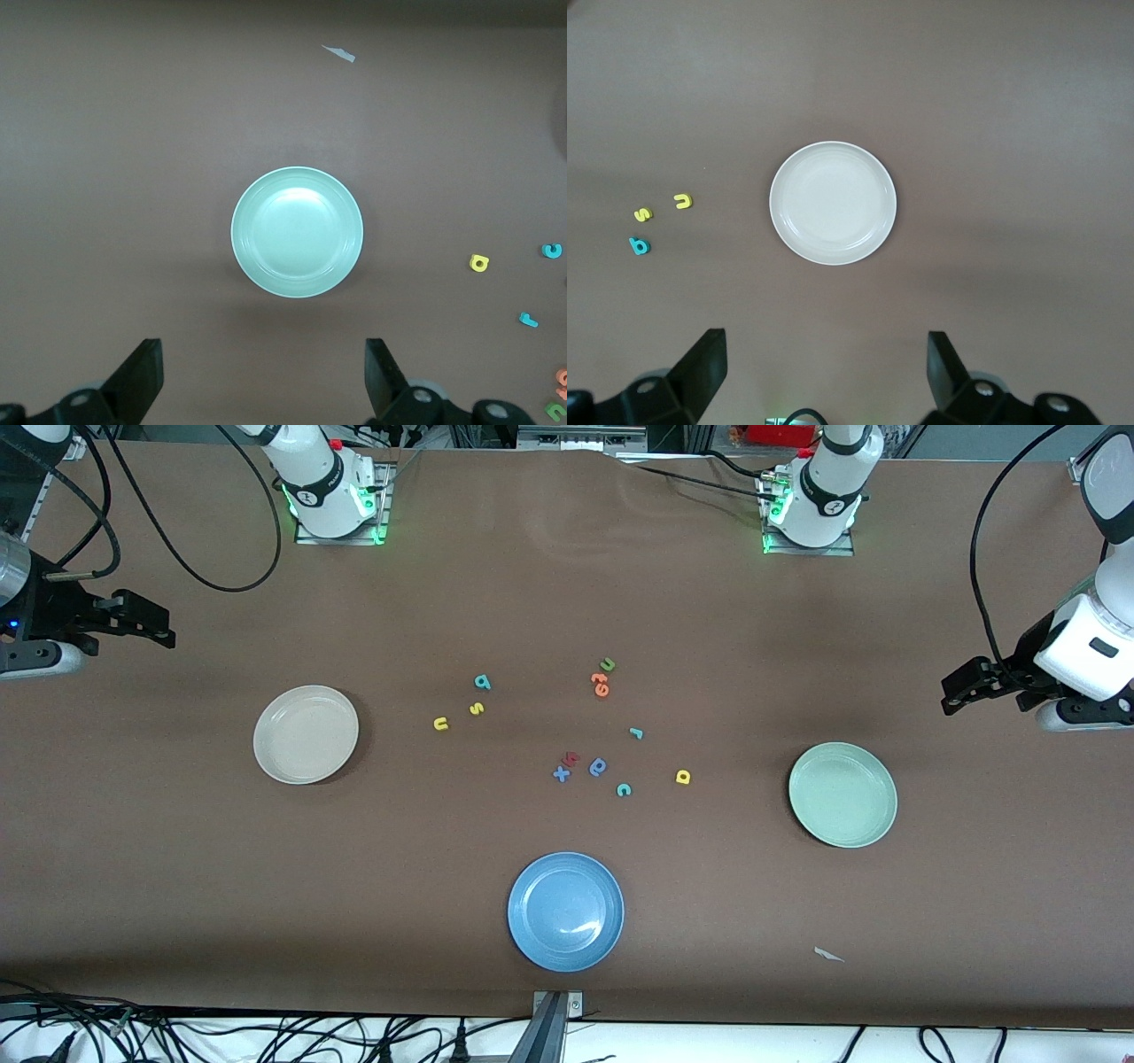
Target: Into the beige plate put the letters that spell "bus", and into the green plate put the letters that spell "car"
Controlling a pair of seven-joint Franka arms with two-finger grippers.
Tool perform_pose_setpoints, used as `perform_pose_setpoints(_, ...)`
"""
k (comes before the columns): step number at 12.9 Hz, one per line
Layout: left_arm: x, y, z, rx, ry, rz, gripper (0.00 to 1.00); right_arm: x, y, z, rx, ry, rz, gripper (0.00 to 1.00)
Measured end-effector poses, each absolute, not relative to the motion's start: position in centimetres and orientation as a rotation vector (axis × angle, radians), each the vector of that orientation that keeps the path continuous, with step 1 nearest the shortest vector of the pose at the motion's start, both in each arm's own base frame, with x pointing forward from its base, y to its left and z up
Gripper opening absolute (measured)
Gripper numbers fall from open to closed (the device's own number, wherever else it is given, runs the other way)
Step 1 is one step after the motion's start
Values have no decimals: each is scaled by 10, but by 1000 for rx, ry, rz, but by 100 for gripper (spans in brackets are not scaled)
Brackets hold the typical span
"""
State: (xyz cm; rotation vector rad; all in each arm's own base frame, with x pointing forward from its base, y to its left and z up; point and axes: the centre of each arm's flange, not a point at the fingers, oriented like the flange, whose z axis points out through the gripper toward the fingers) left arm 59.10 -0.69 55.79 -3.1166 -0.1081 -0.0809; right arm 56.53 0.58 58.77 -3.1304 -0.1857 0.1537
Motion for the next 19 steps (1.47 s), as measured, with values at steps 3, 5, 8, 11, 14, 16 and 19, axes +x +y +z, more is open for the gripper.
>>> perform_pose_setpoints(3,591,-7,558,-3117,-109,-81,100,565,6,588,-3130,-186,157,100)
perform_pose_setpoints(5,591,-6,558,-3116,-110,-81,100,565,6,588,-3130,-186,158,100)
perform_pose_setpoints(8,591,-6,558,-3116,-110,-81,100,565,6,587,-3130,-186,158,100)
perform_pose_setpoints(11,591,-6,558,-3116,-111,-81,100,565,5,587,-3130,-182,159,100)
perform_pose_setpoints(14,591,-5,558,-3116,-113,-81,100,565,0,587,-3131,-170,159,100)
perform_pose_setpoints(16,591,-5,558,-3116,-113,-81,100,565,0,587,-3131,-170,159,100)
perform_pose_setpoints(19,591,-5,558,-3116,-113,-81,100,565,0,587,-3131,-170,160,100)
